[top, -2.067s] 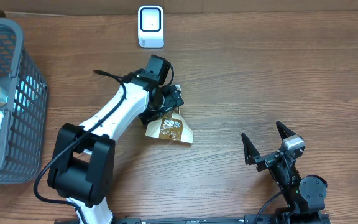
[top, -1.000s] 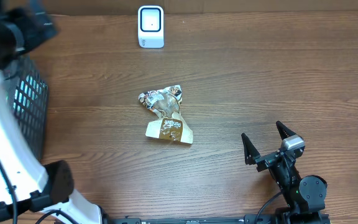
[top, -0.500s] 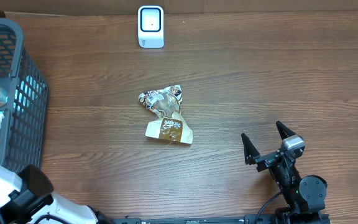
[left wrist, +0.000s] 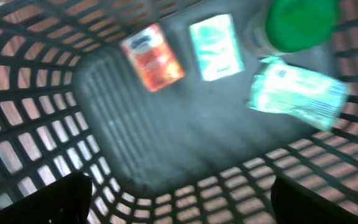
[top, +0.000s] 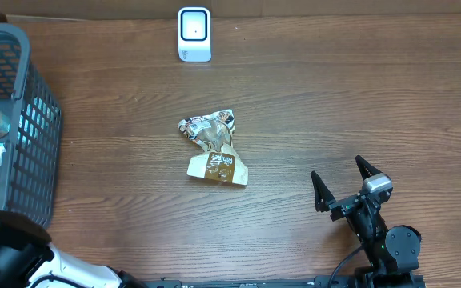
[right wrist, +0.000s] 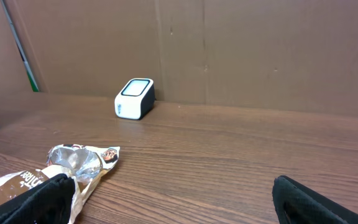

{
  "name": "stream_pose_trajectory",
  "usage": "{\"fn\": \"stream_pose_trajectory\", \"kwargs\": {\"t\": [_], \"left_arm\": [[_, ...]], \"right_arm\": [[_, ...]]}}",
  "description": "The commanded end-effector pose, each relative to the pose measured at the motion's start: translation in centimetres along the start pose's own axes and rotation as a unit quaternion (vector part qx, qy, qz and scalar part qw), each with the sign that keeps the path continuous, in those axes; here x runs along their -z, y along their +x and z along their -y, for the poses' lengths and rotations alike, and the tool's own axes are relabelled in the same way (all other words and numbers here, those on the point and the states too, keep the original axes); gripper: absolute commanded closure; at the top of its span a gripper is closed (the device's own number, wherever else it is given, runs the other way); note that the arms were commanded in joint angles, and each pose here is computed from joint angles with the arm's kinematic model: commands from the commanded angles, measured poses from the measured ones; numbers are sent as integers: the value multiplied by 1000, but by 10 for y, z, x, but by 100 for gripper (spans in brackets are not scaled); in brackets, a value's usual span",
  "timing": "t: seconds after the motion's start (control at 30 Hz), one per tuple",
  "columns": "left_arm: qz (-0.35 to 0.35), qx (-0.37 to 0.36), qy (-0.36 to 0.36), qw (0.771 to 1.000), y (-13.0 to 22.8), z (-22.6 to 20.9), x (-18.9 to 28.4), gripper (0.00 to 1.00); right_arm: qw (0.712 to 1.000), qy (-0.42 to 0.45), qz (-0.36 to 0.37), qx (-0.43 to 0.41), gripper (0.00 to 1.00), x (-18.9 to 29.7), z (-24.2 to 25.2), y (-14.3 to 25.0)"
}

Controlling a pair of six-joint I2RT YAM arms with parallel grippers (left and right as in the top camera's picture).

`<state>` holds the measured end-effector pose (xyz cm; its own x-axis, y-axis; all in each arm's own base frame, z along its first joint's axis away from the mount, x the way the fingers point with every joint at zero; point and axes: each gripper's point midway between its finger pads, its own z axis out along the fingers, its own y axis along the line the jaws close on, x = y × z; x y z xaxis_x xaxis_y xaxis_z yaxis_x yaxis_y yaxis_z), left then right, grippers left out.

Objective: Scan the item barcode
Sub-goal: 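Move the left gripper back into the basket toward the tissue packs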

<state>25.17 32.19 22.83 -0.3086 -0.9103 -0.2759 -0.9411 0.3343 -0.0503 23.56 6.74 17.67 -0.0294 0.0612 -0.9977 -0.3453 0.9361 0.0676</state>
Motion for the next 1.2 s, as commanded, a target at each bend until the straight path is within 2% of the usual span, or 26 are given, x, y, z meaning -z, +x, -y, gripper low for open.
{"fn": "stream_pose_trajectory", "kwargs": {"t": [0.0, 0.5, 0.67, 0.93, 1.17], "left_arm": [[-8, -35, -16, 999, 1, -11, -16, 10], [-22, -43, -102, 994, 15, -43, -87, 11], [-18, -75, -106, 991, 16, -44, -103, 9], [-12, -139, -104, 985, 20, -45, -133, 18], [17, -136, -100, 986, 11, -42, -145, 23]], "right_arm": [[1000, 4, 3, 2, 0, 0, 2, 1], [1000, 4, 3, 2, 0, 0, 2, 1], [1000, 4, 3, 2, 0, 0, 2, 1], [1000, 4, 3, 2, 0, 0, 2, 1], [1000, 4, 3, 2, 0, 0, 2, 1]]}}
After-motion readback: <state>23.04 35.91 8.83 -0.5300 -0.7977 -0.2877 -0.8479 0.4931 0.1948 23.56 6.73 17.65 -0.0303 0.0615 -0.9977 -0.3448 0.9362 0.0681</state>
